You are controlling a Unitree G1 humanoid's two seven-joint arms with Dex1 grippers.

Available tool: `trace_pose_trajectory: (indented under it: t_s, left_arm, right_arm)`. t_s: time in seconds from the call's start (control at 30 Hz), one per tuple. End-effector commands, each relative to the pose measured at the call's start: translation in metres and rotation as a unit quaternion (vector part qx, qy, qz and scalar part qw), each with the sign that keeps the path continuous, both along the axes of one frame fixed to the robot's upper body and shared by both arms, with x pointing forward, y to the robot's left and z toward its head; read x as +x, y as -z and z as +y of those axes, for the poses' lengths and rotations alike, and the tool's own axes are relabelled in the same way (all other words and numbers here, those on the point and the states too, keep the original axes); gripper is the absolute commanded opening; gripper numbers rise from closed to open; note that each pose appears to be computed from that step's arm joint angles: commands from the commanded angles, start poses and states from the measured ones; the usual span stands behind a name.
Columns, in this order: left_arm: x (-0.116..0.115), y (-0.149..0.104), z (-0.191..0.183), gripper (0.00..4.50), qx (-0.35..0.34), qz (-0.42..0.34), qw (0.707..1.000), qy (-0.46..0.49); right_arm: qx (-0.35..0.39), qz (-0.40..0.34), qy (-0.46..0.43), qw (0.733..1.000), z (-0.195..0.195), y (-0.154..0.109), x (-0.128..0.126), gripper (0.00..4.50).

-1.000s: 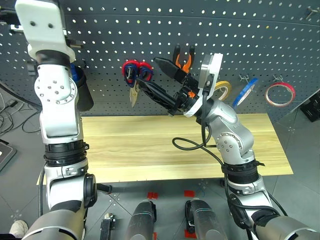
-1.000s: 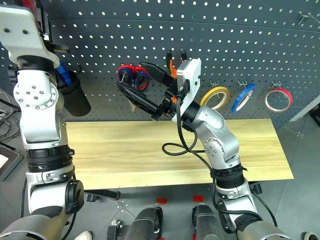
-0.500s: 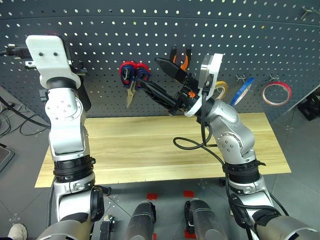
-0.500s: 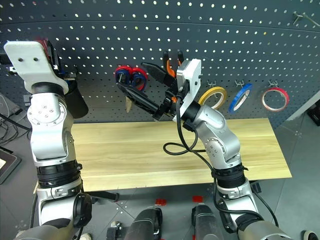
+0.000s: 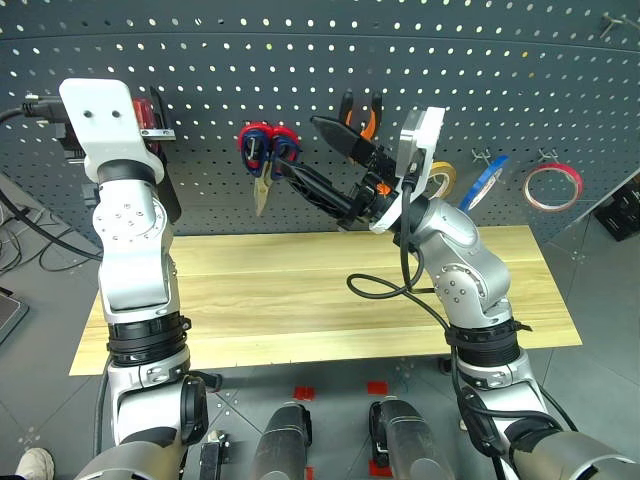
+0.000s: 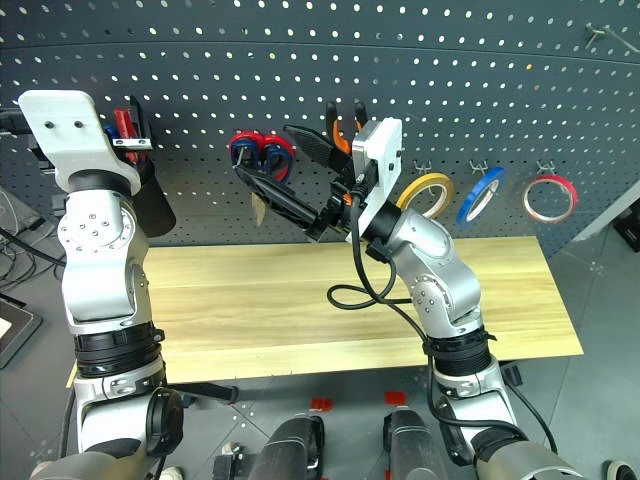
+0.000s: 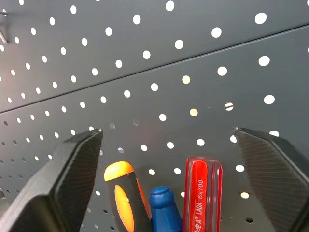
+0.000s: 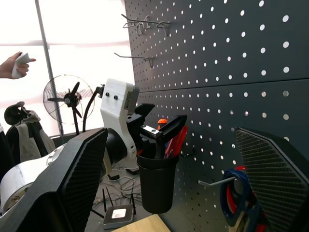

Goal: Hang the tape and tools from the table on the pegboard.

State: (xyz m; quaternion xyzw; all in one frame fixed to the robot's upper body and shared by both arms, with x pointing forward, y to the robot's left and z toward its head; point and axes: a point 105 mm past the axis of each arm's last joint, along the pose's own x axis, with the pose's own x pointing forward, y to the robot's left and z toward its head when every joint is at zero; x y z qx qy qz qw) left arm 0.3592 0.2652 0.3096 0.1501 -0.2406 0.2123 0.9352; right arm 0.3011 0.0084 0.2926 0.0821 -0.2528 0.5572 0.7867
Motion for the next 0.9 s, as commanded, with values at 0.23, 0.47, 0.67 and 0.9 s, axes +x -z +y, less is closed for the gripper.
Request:
trace_pose_trajectory:
  t_s: [0.23,0.47,0.67,0.9]
  left_arm:
    - [-0.017,-0.024,-0.028,4.48,0.044,-0.035,0.996,0.063]
    - [-0.049,-0.023,-0.081,4.48,0.136,-0.037,0.977,0.160]
    - [-0.068,0.021,-0.109,4.48,0.139,0.024,0.968,0.206]
    - [-0.063,0.112,-0.118,4.48,0.066,0.163,0.957,0.230]
  right_arm:
    - [-0.007,-0.040,0.012,0.999,-0.008,-0.009,-0.006,4.50]
    - [-0.044,-0.045,0.069,0.996,-0.038,0.003,-0.002,4.50]
    - [-0.084,-0.003,0.166,0.983,-0.063,0.041,0.003,4.50]
    - [-0.151,0.045,0.285,0.945,-0.088,0.107,0.010,4.50]
